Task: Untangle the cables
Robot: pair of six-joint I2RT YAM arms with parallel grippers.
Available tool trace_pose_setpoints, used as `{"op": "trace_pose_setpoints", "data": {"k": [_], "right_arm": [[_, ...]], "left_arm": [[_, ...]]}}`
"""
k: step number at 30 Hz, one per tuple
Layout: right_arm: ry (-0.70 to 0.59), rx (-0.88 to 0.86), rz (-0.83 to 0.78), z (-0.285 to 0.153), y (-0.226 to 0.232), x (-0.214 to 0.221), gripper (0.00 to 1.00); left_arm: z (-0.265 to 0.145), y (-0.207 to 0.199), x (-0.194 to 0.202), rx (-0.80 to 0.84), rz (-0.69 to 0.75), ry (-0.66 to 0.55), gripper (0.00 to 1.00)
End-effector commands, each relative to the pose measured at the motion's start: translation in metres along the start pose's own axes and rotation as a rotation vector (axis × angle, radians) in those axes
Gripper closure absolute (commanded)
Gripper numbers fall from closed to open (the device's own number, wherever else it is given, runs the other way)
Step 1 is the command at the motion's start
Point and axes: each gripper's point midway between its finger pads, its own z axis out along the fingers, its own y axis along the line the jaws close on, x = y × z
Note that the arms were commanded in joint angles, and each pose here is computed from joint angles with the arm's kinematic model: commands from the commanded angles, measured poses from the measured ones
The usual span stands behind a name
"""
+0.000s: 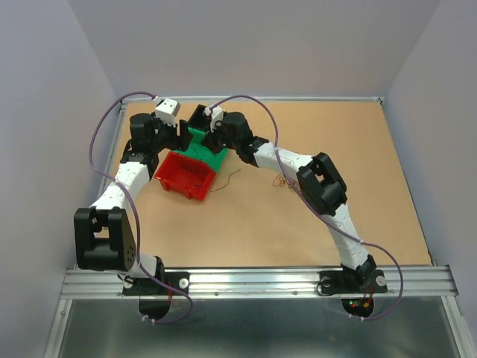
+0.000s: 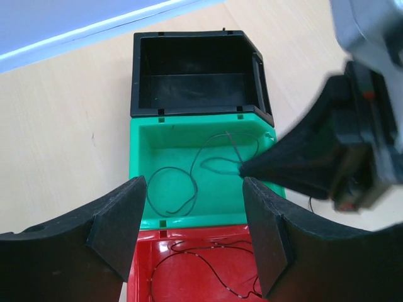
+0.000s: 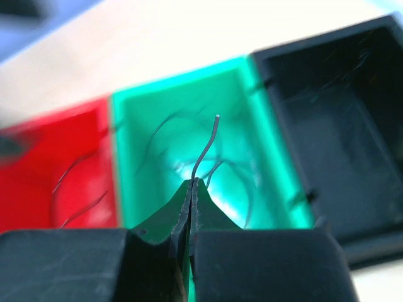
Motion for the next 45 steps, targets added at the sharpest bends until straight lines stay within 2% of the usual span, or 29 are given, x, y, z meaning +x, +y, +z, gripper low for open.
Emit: {"op": "trace_pose_setpoints", "data": {"k": [1, 2, 4, 6, 9, 11, 14, 16, 19, 20, 21, 25, 27, 28, 29, 31, 37, 38, 42, 45], "right_arm": [[0.085, 0.018, 0.098, 0.028, -0.022, 0.021, 0.99], [0.108, 0.023, 0.104, 0.031, -0.024, 0.025, 0.99], [0.132, 0.056, 0.110, 0.034, -0.030, 0.032, 0.77], [0.151, 0.066, 0.107, 0.027, -0.030, 0.038, 0.47], [0.086, 0.111, 0.087, -0.004, -0.027, -0.012, 0.44], [0.068, 0.127, 0.080, -0.024, -0.024, -0.029, 0.43], [0.015, 0.167, 0.096, -0.075, -0.013, -0.056, 0.34], [0.023, 0.191, 0.126, -0.098, -0.009, -0.046, 0.25], [0.003, 0.307, 0.181, -0.137, -0.014, -0.032, 0.22], [0.054, 0.364, 0.215, -0.149, -0.021, 0.001, 0.22], [0.027, 0.397, 0.225, -0.164, -0.022, -0.006, 0.22], [0.013, 0.598, 0.279, -0.214, -0.045, 0.021, 0.22], [-0.013, 0.634, 0.301, -0.233, -0.047, 0.023, 0.22], [0.006, 0.653, 0.307, -0.243, -0.047, 0.040, 0.22], [-0.062, 0.672, 0.312, -0.259, -0.046, 0.024, 0.22], [-0.079, 0.694, 0.332, -0.273, -0.045, 0.033, 0.22], [-0.207, 0.670, 0.362, -0.310, -0.031, 0.012, 0.21], [-0.233, 0.664, 0.366, -0.318, -0.028, 0.009, 0.21], [-0.272, 0.658, 0.371, -0.331, -0.023, 0.005, 0.20], [-0.303, 0.634, 0.369, -0.339, -0.018, -0.002, 0.19]], "left_arm": [[-0.015, 0.008, -0.026, -0.085, 0.021, -0.112, 0.26], [-0.016, 0.008, -0.027, -0.086, 0.024, -0.116, 0.26], [-0.018, 0.006, -0.029, -0.082, 0.022, -0.123, 0.26], [-0.018, 0.005, -0.029, -0.073, 0.023, -0.125, 0.26], [-0.016, 0.002, -0.026, -0.053, 0.033, -0.118, 0.25], [-0.015, -0.002, -0.024, -0.027, 0.043, -0.109, 0.24], [-0.015, -0.016, -0.022, 0.030, 0.077, -0.103, 0.23], [-0.014, -0.028, -0.021, 0.068, 0.106, -0.099, 0.22], [-0.011, -0.057, -0.012, 0.145, 0.174, -0.072, 0.20], [-0.008, -0.079, -0.005, 0.203, 0.204, -0.047, 0.19], [-0.007, -0.090, 0.000, 0.227, 0.226, -0.031, 0.18], [0.002, -0.135, 0.029, 0.257, 0.377, 0.052, 0.18], [0.006, -0.150, 0.044, 0.266, 0.413, 0.089, 0.18], [0.007, -0.161, 0.049, 0.269, 0.433, 0.101, 0.19], [0.012, -0.167, 0.056, 0.275, 0.434, 0.123, 0.20], [0.018, -0.172, 0.065, 0.272, 0.438, 0.152, 0.20], [0.056, -0.169, 0.083, 0.238, 0.421, 0.226, 0.20], [0.063, -0.170, 0.097, 0.244, 0.419, 0.269, 0.20], [0.085, -0.168, 0.110, 0.217, 0.411, 0.324, 0.20], [0.097, -0.168, 0.117, 0.218, 0.402, 0.348, 0.24]]}}
